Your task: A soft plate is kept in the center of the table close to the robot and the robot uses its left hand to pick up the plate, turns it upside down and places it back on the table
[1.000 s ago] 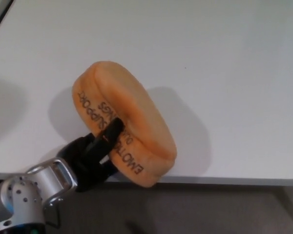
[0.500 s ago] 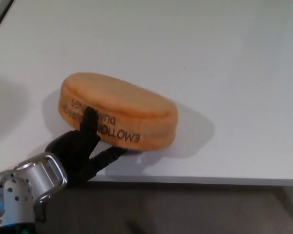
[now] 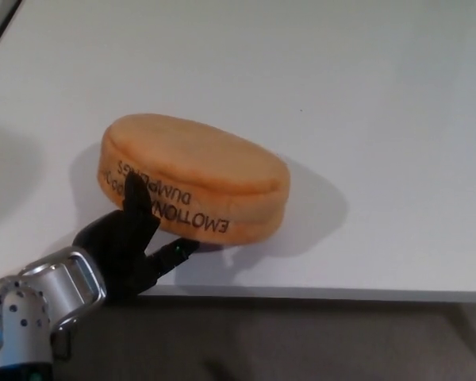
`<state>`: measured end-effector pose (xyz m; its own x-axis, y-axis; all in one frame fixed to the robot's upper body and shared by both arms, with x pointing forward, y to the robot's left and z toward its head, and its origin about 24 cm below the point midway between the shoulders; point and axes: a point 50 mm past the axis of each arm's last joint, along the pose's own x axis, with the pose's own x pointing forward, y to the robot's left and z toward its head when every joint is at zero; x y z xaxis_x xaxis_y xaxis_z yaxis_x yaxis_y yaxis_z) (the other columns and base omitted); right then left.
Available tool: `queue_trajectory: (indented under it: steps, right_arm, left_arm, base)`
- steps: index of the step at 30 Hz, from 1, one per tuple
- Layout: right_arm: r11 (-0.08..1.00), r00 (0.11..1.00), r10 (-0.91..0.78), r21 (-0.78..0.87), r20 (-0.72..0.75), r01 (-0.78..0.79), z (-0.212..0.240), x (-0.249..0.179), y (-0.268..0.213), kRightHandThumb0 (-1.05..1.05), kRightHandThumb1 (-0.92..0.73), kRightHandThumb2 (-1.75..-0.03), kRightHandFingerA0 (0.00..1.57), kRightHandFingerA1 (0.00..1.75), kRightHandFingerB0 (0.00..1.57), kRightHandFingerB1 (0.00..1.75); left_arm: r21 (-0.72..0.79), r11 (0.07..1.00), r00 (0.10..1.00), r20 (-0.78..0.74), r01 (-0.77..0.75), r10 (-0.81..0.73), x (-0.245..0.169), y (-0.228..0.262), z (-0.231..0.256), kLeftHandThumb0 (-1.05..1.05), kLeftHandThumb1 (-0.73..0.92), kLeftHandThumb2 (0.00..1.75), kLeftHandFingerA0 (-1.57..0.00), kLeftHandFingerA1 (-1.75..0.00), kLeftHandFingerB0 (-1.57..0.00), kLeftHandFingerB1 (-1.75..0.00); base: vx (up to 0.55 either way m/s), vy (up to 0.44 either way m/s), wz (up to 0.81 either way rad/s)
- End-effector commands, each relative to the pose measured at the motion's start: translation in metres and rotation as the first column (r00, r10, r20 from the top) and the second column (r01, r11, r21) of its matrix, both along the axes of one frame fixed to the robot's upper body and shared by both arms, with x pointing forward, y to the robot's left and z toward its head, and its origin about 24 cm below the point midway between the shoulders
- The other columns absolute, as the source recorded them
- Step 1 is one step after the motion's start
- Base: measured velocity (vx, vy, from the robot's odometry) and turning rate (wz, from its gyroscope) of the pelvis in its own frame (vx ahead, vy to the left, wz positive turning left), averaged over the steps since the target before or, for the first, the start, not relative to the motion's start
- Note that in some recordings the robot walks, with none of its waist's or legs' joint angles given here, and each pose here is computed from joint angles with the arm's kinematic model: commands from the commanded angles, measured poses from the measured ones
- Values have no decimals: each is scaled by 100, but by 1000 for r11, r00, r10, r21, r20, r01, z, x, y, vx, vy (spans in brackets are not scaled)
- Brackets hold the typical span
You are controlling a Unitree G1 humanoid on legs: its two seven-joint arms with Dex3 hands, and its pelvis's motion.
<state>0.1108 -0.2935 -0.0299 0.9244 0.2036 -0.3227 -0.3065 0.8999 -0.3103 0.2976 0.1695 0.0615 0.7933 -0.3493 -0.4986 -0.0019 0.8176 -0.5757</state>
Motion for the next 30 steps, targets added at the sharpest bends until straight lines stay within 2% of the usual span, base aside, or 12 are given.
queue_trajectory:
  steps: [1,13,16,17,20,21,22,23,24,30]
  right_arm:
    - [1000,1000,4,-18,2,-4,3,0,-3,-70,-86,-66,56,49,38,33]
    - [999,1000,14,-38,13,-13,4,1,-3,-72,-87,-66,55,49,37,33]
    - [1000,1000,-1,3,-2,1,3,-1,-3,-71,-85,-66,56,49,38,33]
    - [1000,1000,-1,5,-2,1,3,-1,-2,-71,-85,-66,56,49,38,33]
    - [1000,1000,12,-16,5,-12,4,-1,-2,-69,-87,-66,55,49,37,33]
    - [1000,1000,16,-22,8,-16,5,0,-2,-69,-87,-66,55,49,37,32]
    - [1000,1000,17,-21,11,-17,5,-1,-2,-69,-87,-66,55,49,37,32]
    - [1000,1000,15,-18,5,-15,5,-1,-2,-70,-87,-66,54,48,36,32]
    - [1000,1000,12,-13,3,-12,5,-1,-3,-70,-87,-66,55,49,37,32]
    - [1000,1000,17,-23,11,-17,6,2,-4,-70,-87,-66,56,48,37,32]
  left_arm:
    - [9,1000,1000,27,16,-17,1,10,5,-104,72,112,0,-20,0,0]
    - [182,975,990,33,126,-134,-17,45,9,-105,71,114,0,-21,0,0]
    - [207,967,989,4,147,-151,-26,58,9,-105,69,112,0,-21,0,-1]
    - [209,966,988,-3,152,-155,-28,61,10,-105,90,67,0,-7,0,0]
    - [217,963,987,-25,161,-159,-34,71,10,-104,89,73,0,-3,0,0]
    - [222,961,986,-33,166,-163,-36,75,10,-105,72,113,0,-21,0,-1]
    - [228,959,985,-37,171,-167,-37,77,10,-105,72,113,0,-21,0,-1]
    - [241,954,984,-47,176,-170,-39,81,10,-104,90,74,0,-6,0,0]
    - [252,950,983,-55,183,-175,-41,84,10,-105,73,119,0,-24,0,-5]
    - [264,944,980,-80,196,-181,-46,96,13,-105,72,118,0,-24,0,-3]
  base:
    - [0,0,0]
    - [0,0,0]
    - [0,0,0]
    - [0,0,0]
    - [0,0,0]
    - [0,0,0]
    - [0,0,0]
    - [0,0,0]
    - [0,0,0]
    - [0,0,0]
